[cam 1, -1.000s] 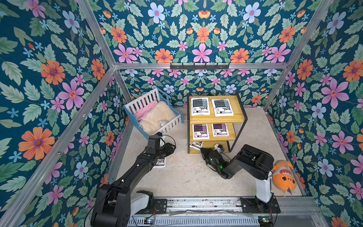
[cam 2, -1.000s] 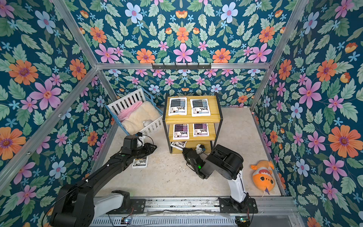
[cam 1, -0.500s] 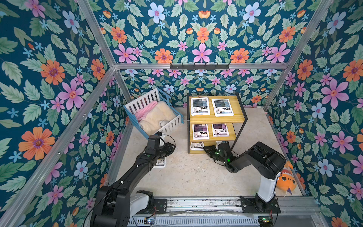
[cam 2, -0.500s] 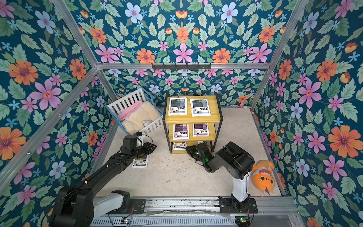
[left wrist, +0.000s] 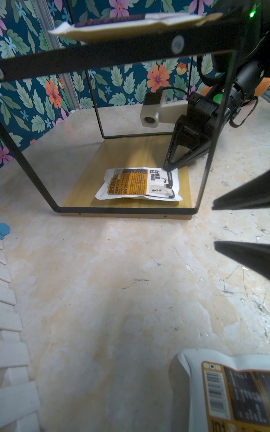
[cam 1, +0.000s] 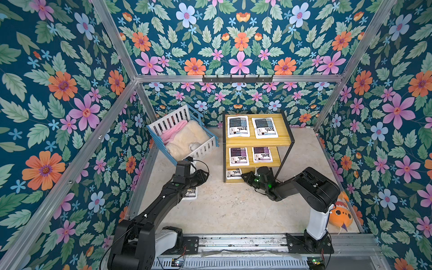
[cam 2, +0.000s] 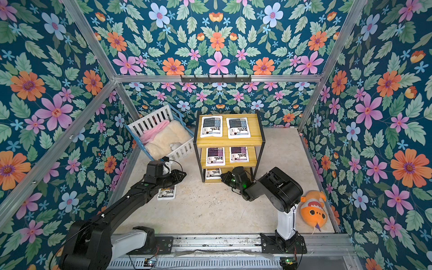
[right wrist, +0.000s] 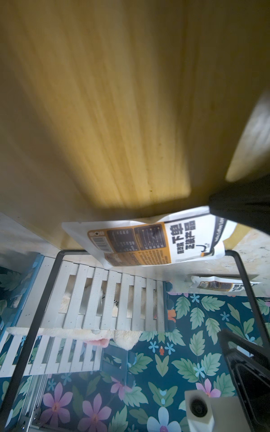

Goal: Place the bagged coffee beans on the shelf by color
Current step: Adjust the bagged coffee beans on the shelf.

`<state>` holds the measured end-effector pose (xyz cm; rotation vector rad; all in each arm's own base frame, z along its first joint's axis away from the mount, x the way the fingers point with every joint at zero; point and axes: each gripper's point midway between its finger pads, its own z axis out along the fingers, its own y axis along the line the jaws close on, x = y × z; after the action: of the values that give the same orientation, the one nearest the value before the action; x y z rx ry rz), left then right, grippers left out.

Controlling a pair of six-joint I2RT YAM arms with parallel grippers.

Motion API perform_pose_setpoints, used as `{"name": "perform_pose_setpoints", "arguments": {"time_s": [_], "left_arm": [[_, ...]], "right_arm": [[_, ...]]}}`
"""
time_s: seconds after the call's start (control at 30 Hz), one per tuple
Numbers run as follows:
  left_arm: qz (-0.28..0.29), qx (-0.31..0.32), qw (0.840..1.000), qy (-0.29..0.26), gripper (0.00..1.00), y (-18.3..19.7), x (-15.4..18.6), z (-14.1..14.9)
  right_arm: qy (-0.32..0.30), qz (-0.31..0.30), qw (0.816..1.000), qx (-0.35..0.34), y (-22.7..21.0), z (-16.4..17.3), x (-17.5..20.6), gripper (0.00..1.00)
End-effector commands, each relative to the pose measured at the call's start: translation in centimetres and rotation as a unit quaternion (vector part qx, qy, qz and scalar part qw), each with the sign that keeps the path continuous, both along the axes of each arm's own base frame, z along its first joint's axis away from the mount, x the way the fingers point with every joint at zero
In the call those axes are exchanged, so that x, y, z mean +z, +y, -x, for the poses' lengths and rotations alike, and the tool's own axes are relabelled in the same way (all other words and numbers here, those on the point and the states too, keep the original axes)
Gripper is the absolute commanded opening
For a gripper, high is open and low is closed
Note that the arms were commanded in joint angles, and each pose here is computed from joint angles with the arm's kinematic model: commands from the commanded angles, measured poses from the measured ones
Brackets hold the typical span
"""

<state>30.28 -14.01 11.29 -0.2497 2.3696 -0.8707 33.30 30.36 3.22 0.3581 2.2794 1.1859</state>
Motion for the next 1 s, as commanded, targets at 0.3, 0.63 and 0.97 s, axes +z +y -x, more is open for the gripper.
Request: {"name": "perform_pose_setpoints", "arguments": {"time_s": [0.3, 0.63, 0.97], "left_arm": [[-0.006, -0.001, 1.0, 0.002, 0.29, 0.1, -0.1, 0.0], [-0.026, 0.05, 0.998, 0.007, 0.35, 1.9, 0.4, 0.2], [-0.11, 0.306, 0.944, 0.048, 0.42, 11.4, 2.3, 4.6]], "right_arm": [[0.014, 0.006, 0.999, -0.035, -1.6, 0.4, -0.9, 0.0], [-0.004, -0.014, 0.999, -0.041, -2.2, 1.0, 1.1, 0.35], [0.01, -0.039, 0.999, -0.026, -4.7, 11.2, 5.1, 0.41]]}}
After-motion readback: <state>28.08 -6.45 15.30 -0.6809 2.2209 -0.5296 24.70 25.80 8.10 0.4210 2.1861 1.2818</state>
